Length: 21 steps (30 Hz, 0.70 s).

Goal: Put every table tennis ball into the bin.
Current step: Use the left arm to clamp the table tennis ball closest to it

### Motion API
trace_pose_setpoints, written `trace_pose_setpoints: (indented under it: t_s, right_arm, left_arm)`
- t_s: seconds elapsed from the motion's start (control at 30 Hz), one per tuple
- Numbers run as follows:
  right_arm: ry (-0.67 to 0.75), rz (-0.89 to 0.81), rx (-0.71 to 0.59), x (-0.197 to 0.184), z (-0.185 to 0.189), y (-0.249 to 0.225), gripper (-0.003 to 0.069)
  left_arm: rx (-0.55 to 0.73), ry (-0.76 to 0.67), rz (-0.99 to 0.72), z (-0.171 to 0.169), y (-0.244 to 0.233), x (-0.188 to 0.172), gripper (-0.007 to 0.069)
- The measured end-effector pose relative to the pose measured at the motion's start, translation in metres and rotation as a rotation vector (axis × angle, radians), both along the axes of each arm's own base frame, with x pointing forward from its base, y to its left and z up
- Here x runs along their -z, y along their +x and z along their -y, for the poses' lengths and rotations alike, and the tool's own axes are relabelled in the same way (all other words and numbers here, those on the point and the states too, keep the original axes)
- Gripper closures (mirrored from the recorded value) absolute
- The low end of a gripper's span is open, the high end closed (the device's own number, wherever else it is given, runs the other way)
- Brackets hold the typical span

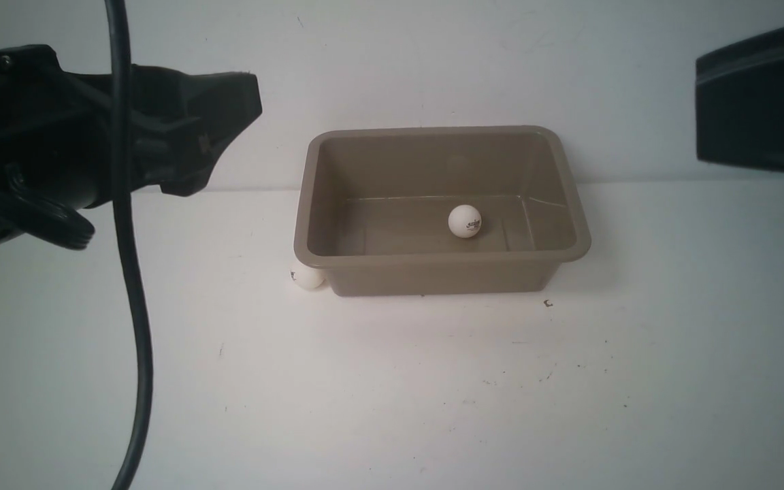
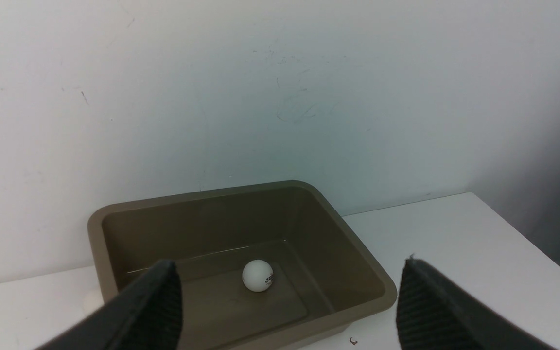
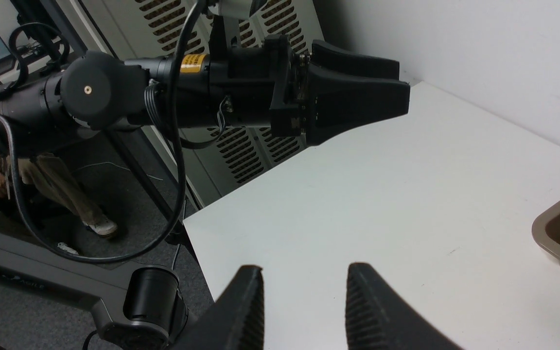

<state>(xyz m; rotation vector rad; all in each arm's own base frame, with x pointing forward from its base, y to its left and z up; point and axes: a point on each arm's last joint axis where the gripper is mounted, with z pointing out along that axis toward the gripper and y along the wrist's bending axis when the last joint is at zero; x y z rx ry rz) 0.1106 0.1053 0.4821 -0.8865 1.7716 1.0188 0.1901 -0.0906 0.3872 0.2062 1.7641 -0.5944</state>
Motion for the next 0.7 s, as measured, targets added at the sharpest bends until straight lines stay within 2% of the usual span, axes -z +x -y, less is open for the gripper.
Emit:
trace_pose_setpoints:
  t_s: [0.7]
  right_arm:
    - [0.005,-0.013,0.004,0.0,0.0,0.0,0.0435]
  left_arm:
    - [0.003,0.014,0.008,0.0,0.0,0.0,0.009]
